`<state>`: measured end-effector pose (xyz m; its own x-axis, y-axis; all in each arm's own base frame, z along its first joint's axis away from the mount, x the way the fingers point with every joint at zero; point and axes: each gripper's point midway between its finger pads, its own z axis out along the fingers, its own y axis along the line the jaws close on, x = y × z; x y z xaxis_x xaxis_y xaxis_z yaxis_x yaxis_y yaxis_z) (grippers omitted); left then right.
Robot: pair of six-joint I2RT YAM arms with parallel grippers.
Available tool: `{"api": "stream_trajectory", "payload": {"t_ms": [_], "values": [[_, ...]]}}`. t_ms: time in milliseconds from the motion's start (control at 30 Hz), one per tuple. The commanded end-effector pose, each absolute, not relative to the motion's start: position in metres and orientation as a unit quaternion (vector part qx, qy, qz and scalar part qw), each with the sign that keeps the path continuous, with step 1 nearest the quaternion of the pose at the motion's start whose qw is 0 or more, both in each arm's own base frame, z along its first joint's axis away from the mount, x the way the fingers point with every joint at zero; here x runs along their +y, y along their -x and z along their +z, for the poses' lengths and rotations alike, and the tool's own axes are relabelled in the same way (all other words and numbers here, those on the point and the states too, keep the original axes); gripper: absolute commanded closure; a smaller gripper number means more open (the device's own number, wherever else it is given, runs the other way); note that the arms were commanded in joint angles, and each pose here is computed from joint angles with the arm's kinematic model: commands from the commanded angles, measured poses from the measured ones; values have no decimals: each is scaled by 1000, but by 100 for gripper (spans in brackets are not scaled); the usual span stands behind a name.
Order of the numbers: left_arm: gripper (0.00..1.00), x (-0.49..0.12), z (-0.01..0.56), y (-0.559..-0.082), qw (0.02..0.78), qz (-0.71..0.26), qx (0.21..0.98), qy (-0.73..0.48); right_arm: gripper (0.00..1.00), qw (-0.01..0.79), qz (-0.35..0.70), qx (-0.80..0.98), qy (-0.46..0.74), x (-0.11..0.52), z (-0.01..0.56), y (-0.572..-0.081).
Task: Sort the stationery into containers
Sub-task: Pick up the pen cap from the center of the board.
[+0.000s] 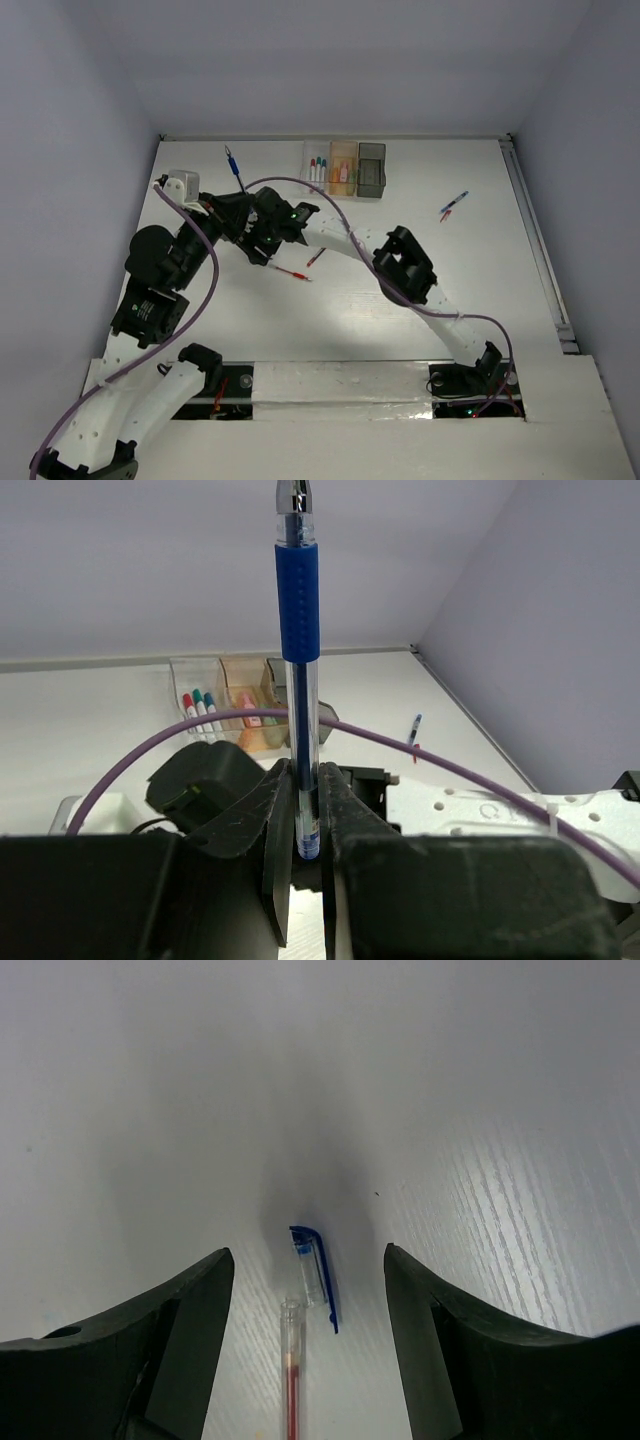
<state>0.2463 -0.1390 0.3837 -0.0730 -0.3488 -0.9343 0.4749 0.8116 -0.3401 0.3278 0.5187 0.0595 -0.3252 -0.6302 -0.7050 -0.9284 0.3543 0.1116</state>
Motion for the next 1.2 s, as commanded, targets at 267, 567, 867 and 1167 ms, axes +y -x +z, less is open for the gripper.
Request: {"api": "stream_trajectory", "payload": {"t_ms": [267, 567, 867, 1167], "values": [[100, -139, 398, -245, 700, -307, 642, -58, 47, 299, 155, 782, 525, 509, 32, -344], [100, -140, 394, -247, 697, -307, 645, -58, 76, 300, 111, 797, 513, 496, 10, -354], [100, -139, 380, -258, 687, -295, 662, -54, 100, 345, 58, 816, 460, 485, 8, -384], [100, -148, 366, -266, 667, -312, 675, -52, 100, 476, 191, 814, 271, 468, 129, -428]]}}
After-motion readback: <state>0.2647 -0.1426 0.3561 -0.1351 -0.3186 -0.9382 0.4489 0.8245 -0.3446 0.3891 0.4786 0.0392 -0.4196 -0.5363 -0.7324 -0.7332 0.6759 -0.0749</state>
